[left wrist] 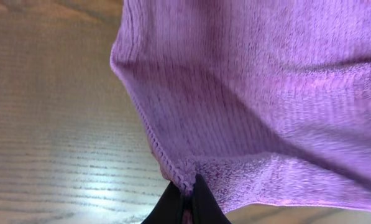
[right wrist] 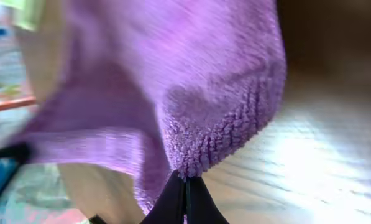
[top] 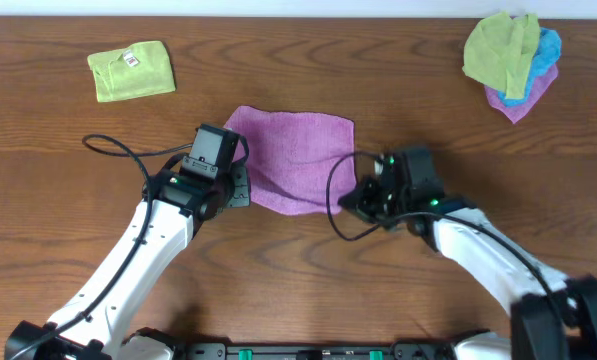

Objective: Fold the cloth
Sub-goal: 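Grasp the bottom-right corner with the right gripper, then lift both corners and carry them up over the cloth's top edge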

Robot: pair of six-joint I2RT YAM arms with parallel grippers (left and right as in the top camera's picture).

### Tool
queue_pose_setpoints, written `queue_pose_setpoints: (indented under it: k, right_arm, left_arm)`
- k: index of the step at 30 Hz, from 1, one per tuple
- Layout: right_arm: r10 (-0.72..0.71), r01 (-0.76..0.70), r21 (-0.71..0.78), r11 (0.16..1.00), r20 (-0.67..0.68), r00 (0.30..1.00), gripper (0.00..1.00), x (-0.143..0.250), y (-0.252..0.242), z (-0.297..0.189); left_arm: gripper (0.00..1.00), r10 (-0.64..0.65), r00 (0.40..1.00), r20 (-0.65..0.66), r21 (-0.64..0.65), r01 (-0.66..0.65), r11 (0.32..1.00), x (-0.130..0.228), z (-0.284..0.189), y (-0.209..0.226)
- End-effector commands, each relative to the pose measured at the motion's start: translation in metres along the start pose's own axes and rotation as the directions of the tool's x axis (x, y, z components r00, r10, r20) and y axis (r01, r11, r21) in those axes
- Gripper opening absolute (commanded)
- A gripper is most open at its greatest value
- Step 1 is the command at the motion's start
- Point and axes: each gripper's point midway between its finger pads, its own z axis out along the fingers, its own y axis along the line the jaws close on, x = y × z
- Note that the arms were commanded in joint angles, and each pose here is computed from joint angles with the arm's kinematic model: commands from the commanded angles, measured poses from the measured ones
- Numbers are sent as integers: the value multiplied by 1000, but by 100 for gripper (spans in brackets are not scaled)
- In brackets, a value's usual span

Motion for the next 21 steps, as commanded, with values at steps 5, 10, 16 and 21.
queue_pose_setpoints:
  k: [5, 10, 16, 21]
  right_arm:
    - [-72, 74, -21, 997, 67, 995, 1, -23, 19, -18]
    - [-69, 70, -1, 998, 115, 991, 2, -32, 18, -18]
    - [-64, 65, 2, 998, 181, 981, 2, -46, 21, -20]
    - [-79, 82, -1, 997, 226, 971, 2, -57, 24, -20]
  left_arm:
    - [6, 16, 993, 117, 29, -20, 999, -32, -5, -10]
    - [6, 9, 974, 227, -2, -9, 1000, -57, -9, -7]
    - [6, 3, 956, 292, -34, 7, 999, -72, -13, -2]
    - [6, -31, 934, 356, -11, 37, 999, -93, -12, 2]
